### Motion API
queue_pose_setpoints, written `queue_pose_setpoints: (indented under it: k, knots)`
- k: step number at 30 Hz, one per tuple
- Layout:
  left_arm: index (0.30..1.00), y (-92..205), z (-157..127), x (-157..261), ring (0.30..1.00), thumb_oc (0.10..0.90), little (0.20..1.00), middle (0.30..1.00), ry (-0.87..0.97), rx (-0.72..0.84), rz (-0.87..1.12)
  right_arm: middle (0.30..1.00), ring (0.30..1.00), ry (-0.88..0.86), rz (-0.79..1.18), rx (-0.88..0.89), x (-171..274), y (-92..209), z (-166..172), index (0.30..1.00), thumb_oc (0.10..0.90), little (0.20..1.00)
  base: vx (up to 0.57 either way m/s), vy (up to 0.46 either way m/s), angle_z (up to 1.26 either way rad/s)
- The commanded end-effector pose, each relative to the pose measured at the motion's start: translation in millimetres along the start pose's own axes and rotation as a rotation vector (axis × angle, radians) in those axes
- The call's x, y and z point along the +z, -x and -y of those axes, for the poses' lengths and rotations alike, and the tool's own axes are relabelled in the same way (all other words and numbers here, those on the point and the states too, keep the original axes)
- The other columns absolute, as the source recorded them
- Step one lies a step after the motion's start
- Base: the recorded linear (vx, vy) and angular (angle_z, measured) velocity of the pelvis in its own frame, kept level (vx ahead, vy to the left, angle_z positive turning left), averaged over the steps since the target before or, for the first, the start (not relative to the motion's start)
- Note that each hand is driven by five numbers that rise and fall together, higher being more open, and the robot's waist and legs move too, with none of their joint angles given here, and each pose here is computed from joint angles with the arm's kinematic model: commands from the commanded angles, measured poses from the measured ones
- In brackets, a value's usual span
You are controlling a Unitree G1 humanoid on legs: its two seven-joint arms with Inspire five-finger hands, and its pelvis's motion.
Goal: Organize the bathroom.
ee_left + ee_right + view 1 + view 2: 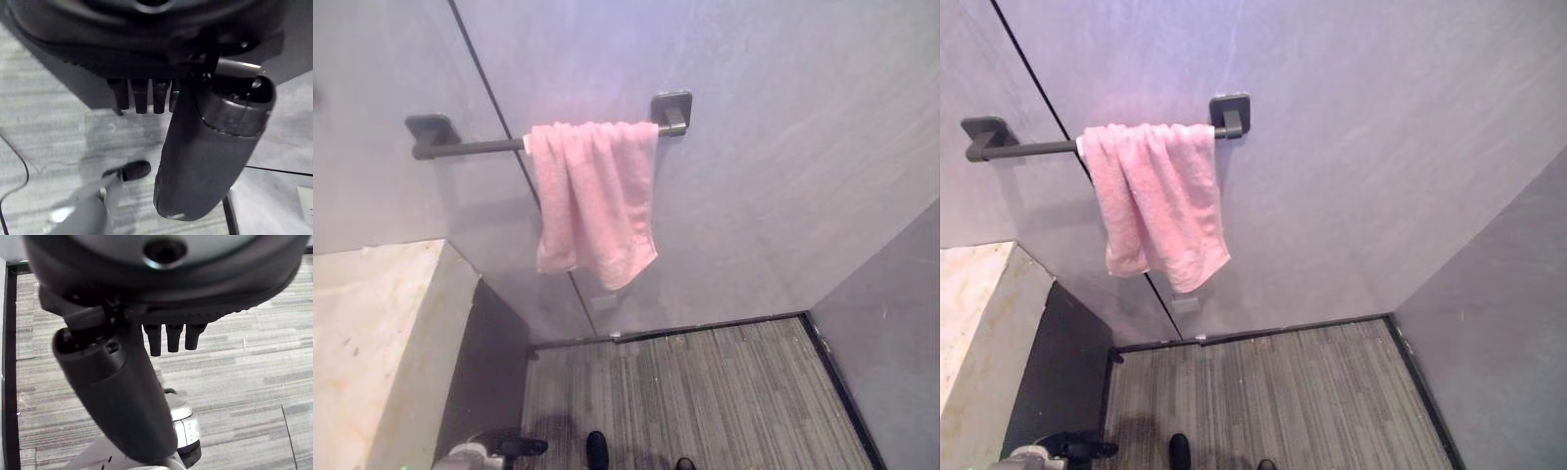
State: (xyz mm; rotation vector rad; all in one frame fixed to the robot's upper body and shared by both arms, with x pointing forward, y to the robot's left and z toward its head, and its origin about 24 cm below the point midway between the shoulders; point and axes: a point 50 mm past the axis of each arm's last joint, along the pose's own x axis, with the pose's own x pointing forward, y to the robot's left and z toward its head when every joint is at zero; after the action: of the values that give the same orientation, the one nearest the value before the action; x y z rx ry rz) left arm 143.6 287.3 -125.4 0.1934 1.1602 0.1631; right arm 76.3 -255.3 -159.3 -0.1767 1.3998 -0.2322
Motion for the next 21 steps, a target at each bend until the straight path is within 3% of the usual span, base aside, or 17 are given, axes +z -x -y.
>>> queue_pose_setpoints:
  k: [1, 5, 12, 16, 21]
  knots:
    - [0.9, 3, -19, 6, 0.9, 0.8, 0.9, 0.9, -0.116, 0.076, 0.028, 0.9, 0.9, -0.052, 0.029, -0.069, 3, 1, 16, 0.9, 0.8, 0.9, 0.02, 0.03, -0.08]
    - [0.9, 13, -40, 41, 0.9, 0.8, 0.9, 0.9, -0.242, 0.129, 0.154, 0.9, 0.9, -0.104, 0.074, -0.129, 11, 3, 36, 0.9, 0.8, 0.9, 0.01, 0.021, -0.09]
    - [0.9, 59, -82, 109, 0.9, 0.8, 0.9, 0.9, -0.345, 0.204, 0.445, 0.9, 0.9, -0.241, 0.277, -0.217, 49, 17, 62, 0.9, 0.8, 0.9, 0.03, -0.033, 0.02]
    - [0.9, 98, -96, 145, 0.9, 0.8, 0.9, 0.9, -0.326, 0.282, 0.697, 0.9, 0.9, -0.256, 0.493, -0.242, 88, 40, 69, 0.9, 0.8, 0.9, 0.02, -0.061, 0.11]
    - [0.9, 147, -97, 178, 0.9, 0.8, 0.9, 0.9, -0.31, 0.345, 1.011, 0.9, 0.9, -0.212, 0.921, -0.117, 152, 103, 65, 0.9, 0.8, 0.9, 0.04, -0.086, 0.11]
